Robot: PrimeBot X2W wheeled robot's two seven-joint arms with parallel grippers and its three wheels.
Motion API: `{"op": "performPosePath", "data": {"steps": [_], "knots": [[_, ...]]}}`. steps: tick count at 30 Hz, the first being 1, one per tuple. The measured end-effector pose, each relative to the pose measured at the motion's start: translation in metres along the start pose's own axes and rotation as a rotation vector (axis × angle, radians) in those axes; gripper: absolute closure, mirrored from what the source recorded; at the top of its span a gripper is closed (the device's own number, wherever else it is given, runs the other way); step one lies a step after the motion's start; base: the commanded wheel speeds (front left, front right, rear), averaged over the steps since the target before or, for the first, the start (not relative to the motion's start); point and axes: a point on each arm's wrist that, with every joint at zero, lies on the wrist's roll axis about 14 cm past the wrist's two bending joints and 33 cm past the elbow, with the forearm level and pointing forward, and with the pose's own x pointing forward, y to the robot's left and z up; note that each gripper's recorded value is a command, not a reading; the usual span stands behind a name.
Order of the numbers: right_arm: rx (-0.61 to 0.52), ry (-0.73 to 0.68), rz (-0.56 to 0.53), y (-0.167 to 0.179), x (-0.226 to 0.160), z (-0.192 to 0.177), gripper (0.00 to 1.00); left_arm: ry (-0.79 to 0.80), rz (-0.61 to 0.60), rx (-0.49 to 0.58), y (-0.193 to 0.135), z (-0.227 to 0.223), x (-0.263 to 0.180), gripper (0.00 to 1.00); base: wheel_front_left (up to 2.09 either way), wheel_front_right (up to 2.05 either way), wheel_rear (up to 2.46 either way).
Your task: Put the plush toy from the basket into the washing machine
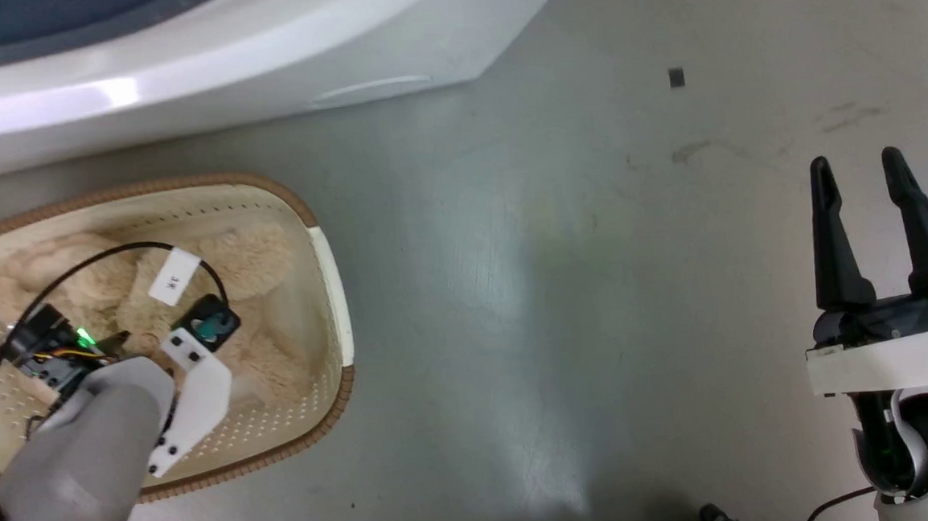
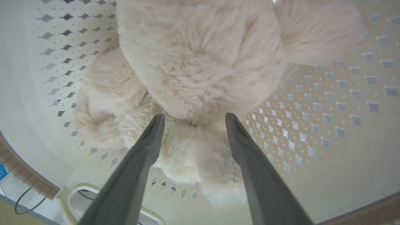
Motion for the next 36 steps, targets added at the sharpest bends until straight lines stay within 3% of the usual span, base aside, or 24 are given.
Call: {"op": "performPosePath", "data": {"steps": [18, 20, 30, 36], "knots": [[-0.029, 0.066, -0.059, -0.022, 0.015, -0.042, 0.0, 0.156, -0.051, 0.081, 0.011, -0.031, 0.063, 0.0, 0.0, 0.0, 0.0], [-0.033, 0.067, -0.062, -0.023, 0.018, -0.044, 0.0, 0.172, -0.059, 0.085, 0.011, -0.034, 0.068, 1.0, 0.0, 0.0, 0.0], [-0.044, 0.068, -0.082, -0.031, 0.026, -0.056, 0.0, 0.283, -0.077, 0.104, 0.017, -0.06, 0.087, 1.0, 0.0, 0.0, 0.0], [-0.034, 0.038, -0.081, -0.03, 0.026, -0.044, 0.0, 0.269, -0.064, 0.098, 0.024, -0.057, 0.077, 1.0, 0.0, 0.0, 0.0]]}}
